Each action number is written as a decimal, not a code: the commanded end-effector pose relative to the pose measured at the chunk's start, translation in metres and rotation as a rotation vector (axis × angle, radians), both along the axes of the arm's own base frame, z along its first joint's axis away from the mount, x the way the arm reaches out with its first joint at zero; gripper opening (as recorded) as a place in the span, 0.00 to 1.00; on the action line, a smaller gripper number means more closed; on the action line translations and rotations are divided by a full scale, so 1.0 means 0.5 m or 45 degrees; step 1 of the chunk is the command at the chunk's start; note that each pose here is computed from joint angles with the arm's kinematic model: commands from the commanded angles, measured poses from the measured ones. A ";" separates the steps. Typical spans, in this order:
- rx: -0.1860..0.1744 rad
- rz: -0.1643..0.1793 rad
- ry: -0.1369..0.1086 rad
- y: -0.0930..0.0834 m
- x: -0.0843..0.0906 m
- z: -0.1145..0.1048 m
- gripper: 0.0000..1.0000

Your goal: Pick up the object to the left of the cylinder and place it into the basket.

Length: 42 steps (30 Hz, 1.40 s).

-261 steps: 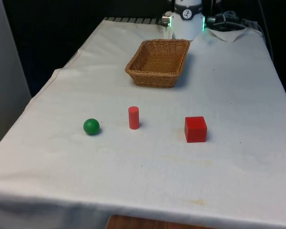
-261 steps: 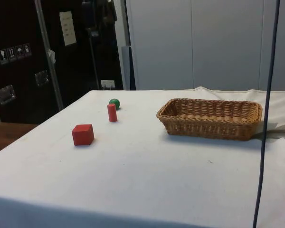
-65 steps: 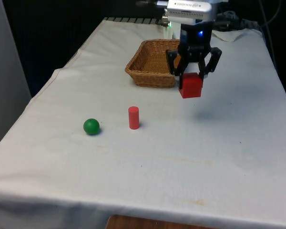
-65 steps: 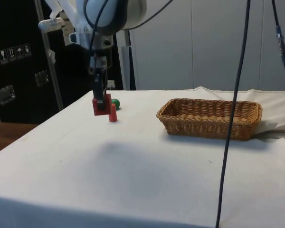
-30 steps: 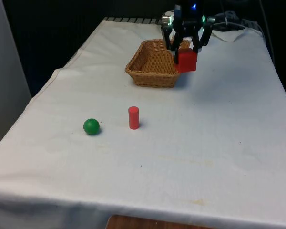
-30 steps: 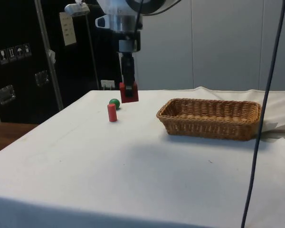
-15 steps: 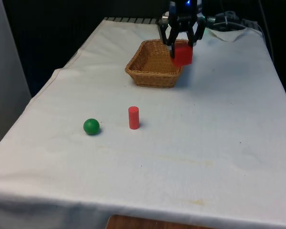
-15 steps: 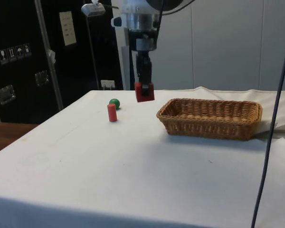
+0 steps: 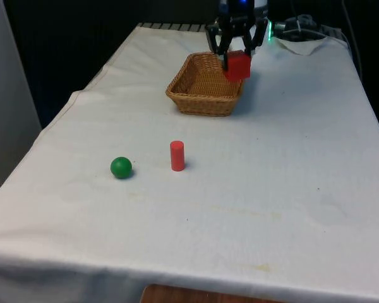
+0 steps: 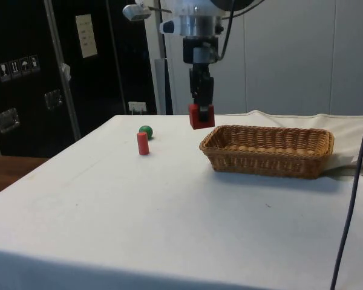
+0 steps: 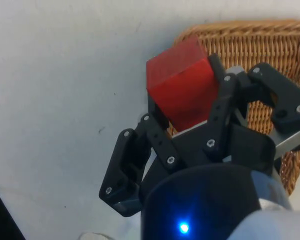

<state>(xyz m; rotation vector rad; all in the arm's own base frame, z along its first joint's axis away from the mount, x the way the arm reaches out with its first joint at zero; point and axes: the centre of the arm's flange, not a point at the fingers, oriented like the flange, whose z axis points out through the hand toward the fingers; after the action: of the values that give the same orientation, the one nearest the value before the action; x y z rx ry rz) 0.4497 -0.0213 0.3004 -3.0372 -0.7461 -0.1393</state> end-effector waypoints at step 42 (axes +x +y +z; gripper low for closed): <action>-0.060 0.162 0.044 -0.105 -0.128 -0.119 0.01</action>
<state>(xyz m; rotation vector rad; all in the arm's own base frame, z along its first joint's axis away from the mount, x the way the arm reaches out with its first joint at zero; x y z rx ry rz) 0.3870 -0.0747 0.2399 -3.0224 -0.9485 -0.0482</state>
